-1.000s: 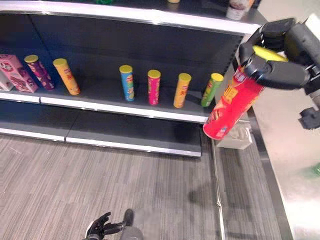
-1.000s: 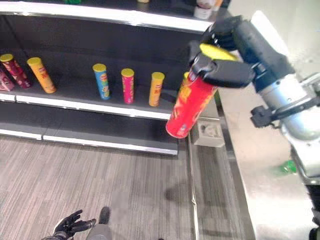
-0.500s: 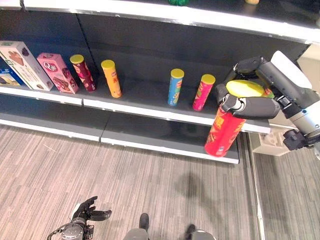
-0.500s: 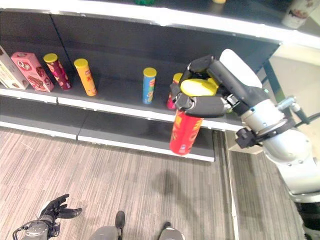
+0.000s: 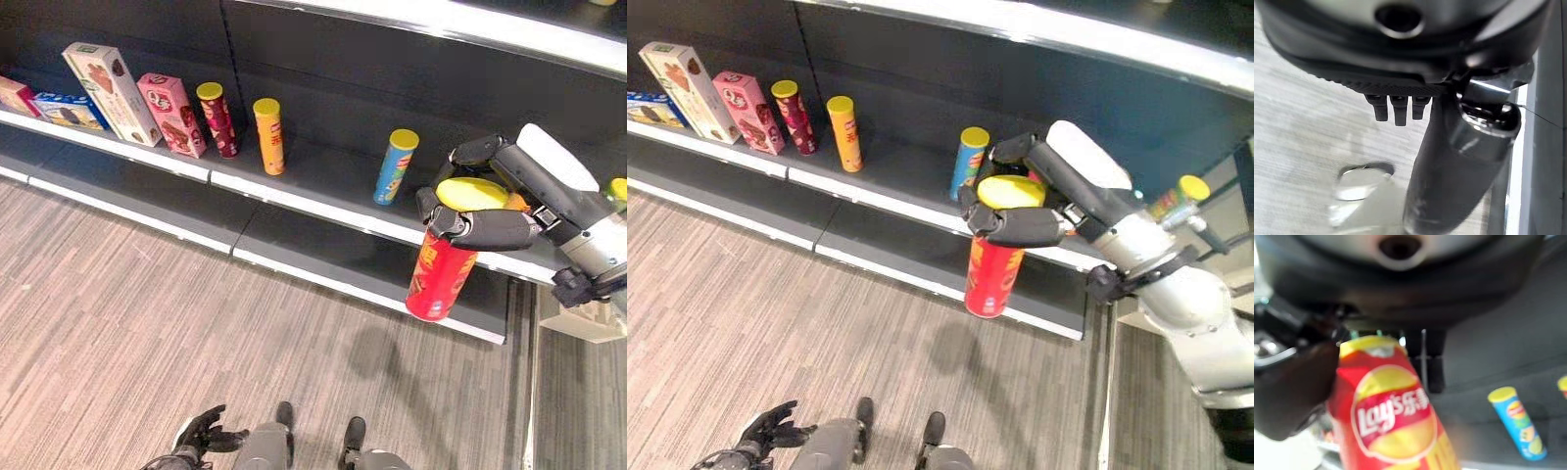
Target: Put the goods on the table back onto the shelves and tidy them up.
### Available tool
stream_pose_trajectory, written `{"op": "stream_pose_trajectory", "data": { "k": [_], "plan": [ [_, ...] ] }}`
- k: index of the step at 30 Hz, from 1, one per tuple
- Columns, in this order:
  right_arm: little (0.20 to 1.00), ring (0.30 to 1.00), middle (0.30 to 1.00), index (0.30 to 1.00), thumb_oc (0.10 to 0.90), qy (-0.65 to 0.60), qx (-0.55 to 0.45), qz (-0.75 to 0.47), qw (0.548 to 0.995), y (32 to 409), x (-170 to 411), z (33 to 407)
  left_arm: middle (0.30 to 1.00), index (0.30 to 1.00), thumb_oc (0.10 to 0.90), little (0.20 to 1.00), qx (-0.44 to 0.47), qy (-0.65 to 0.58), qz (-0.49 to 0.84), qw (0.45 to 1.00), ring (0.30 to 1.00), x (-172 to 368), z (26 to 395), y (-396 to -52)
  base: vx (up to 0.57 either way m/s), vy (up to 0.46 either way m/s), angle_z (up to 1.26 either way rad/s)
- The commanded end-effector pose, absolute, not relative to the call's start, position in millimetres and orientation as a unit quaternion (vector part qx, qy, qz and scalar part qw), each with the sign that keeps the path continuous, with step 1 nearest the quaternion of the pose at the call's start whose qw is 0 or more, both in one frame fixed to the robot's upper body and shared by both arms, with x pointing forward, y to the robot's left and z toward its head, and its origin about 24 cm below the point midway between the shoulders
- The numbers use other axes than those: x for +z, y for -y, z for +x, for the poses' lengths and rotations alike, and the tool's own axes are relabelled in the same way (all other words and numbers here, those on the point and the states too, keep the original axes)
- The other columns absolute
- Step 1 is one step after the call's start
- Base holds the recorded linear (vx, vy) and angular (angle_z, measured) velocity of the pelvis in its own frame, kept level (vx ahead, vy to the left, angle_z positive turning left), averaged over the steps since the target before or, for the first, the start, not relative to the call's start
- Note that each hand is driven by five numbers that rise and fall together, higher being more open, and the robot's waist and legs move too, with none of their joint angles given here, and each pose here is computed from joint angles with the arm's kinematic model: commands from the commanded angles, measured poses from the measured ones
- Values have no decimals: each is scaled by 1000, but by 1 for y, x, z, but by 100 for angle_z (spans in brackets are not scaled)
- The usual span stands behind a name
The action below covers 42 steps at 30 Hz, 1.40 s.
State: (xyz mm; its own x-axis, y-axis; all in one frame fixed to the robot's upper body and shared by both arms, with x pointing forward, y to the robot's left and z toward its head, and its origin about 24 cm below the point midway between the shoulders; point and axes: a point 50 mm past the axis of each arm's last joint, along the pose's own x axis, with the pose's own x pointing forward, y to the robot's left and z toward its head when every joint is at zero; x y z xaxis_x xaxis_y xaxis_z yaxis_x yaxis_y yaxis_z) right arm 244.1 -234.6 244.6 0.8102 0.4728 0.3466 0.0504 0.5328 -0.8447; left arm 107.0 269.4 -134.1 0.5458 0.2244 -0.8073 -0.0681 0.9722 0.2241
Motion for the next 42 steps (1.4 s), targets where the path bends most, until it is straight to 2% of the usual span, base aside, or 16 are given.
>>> {"op": "stream_pose_trajectory", "data": {
  "k": [1, 6, 13, 17, 19, 24, 33, 42],
  "plan": [
    [300, 300, 300, 300, 400, 412, 108, -484, 764, 213, 293, 227, 900, 900, 800, 900, 100, -399, 123, 903, 900, -108, 128, -292, 129, 400, -82],
    [300, 300, 300, 300, 400, 406, 73, -486, 771, 221, 289, 231, 900, 900, 800, 900, 93, -405, 146, 898, 900, -106, 130, -300, 55, 413, -48],
    [300, 300, 300, 300, 400, 429, 97, -493, 751, 198, 295, 244, 900, 900, 800, 900, 145, -437, 130, 878, 900, -110, 103, -318, -56, 207, -39],
    [300, 300, 300, 300, 400, 441, 105, -511, 730, 188, 302, 250, 900, 900, 800, 900, 155, -431, 98, 884, 900, -114, 107, -308, 93, -82, 12],
    [300, 300, 300, 300, 400, 446, 97, -514, 726, 187, 302, 251, 900, 900, 800, 900, 143, -422, 75, 892, 900, -118, 113, -291, 145, -171, 13],
    [300, 300, 300, 300, 400, 444, 63, -546, 708, 191, 305, 255, 900, 900, 800, 900, 116, -400, 68, 906, 900, -115, 127, -275, 58, -27, 48],
    [300, 300, 300, 300, 400, 458, 56, -546, 699, 173, 294, 268, 900, 900, 800, 900, 125, -435, 107, 885, 900, -120, 104, -288, 139, 192, -27],
    [300, 300, 300, 300, 400, 492, 48, -537, 683, 156, 298, 271, 900, 900, 800, 900, 151, -404, 121, 894, 900, -109, 122, -300, -42, 64, -13]
  ]
}}
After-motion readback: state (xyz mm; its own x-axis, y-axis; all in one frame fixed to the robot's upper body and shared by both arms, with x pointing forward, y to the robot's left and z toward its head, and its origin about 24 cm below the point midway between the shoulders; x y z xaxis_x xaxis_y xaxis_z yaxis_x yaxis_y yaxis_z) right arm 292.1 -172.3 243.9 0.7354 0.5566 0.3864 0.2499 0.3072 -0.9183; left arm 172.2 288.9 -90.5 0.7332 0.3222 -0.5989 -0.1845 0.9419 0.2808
